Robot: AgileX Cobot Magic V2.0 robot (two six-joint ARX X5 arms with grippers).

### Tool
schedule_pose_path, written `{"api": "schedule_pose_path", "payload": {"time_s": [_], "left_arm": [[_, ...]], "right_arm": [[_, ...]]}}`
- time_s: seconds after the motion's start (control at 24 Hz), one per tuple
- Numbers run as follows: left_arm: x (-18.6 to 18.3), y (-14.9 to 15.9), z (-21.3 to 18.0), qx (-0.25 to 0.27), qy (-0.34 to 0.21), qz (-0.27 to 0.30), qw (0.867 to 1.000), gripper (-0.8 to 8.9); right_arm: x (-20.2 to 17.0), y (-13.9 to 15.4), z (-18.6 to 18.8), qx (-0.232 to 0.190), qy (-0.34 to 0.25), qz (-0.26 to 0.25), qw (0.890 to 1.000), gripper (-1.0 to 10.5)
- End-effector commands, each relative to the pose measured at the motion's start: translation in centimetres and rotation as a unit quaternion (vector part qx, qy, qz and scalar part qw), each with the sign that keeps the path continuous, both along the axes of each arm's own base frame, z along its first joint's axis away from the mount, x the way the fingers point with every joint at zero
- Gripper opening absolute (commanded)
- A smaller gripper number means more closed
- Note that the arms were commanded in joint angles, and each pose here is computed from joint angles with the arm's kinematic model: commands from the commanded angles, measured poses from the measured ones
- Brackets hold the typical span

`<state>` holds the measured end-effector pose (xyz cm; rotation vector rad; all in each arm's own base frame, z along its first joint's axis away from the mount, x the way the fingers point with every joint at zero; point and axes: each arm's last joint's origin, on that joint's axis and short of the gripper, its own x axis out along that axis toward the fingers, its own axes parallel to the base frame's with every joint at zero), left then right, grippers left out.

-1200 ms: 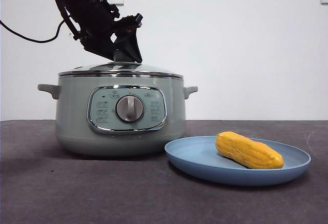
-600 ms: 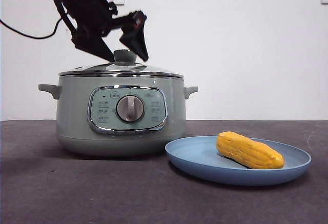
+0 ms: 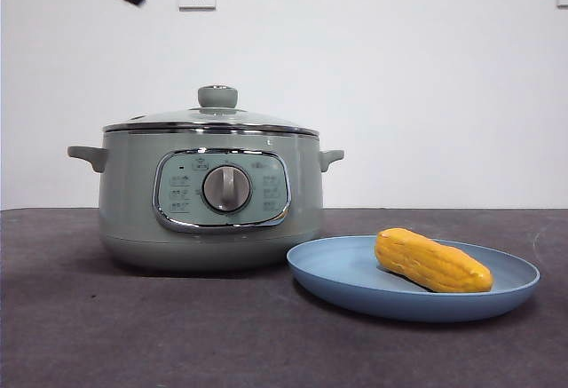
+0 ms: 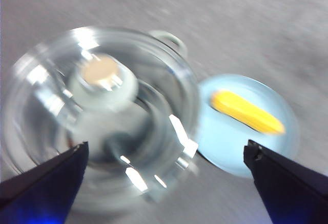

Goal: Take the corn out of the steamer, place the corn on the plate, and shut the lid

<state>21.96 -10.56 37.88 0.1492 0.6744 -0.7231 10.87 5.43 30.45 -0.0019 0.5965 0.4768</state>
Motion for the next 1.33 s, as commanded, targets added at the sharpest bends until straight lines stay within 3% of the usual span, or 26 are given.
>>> {"api": "schedule_pose_path", "payload": {"time_s": [0.04, 0.17, 0.29, 0.33, 0.38, 0.46, 0.5, 1.33], "left_arm": [[-2.1, 0.7, 0.1, -0.01, 0.042, -0.019, 0.999, 5.3], [-4.2, 1.6, 0.4, -0.006, 0.078, -0.029, 0.997, 5.3], [-5.1, 1.9, 0.2, 0.005, 0.103, -0.036, 0.994, 5.23], [-5.2, 2.0, 0.1, 0.01, 0.107, -0.04, 0.993, 4.6], [-5.3, 2.0, 0.0, 0.014, 0.111, -0.041, 0.993, 3.36], [-5.3, 2.0, 0.0, 0.014, 0.112, -0.041, 0.993, 0.61], [-5.3, 2.0, 0.0, 0.014, 0.113, -0.041, 0.993, -0.23], [-5.1, 2.0, 0.1, 0.013, 0.102, -0.039, 0.994, -0.04]], "right_arm": [[-0.2, -0.1, -0.5, -0.016, 0.019, 0.006, 1.0, 5.7], [-0.6, -0.2, -1.0, -0.029, 0.05, 0.021, 0.998, 5.6], [-1.0, 0.0, -1.3, -0.009, 0.082, 0.062, 0.995, 5.6], [-1.1, 0.0, -1.3, -0.002, 0.086, 0.072, 0.994, 5.4], [-1.1, 0.1, -1.3, 0.005, 0.089, 0.081, 0.993, 4.4], [-1.1, 0.1, -1.3, 0.006, 0.09, 0.083, 0.992, 1.4], [-1.1, 0.1, -1.3, 0.006, 0.09, 0.083, 0.992, -0.1], [-1.1, 0.1, -1.3, 0.006, 0.09, 0.078, 0.993, 0.0]]}}
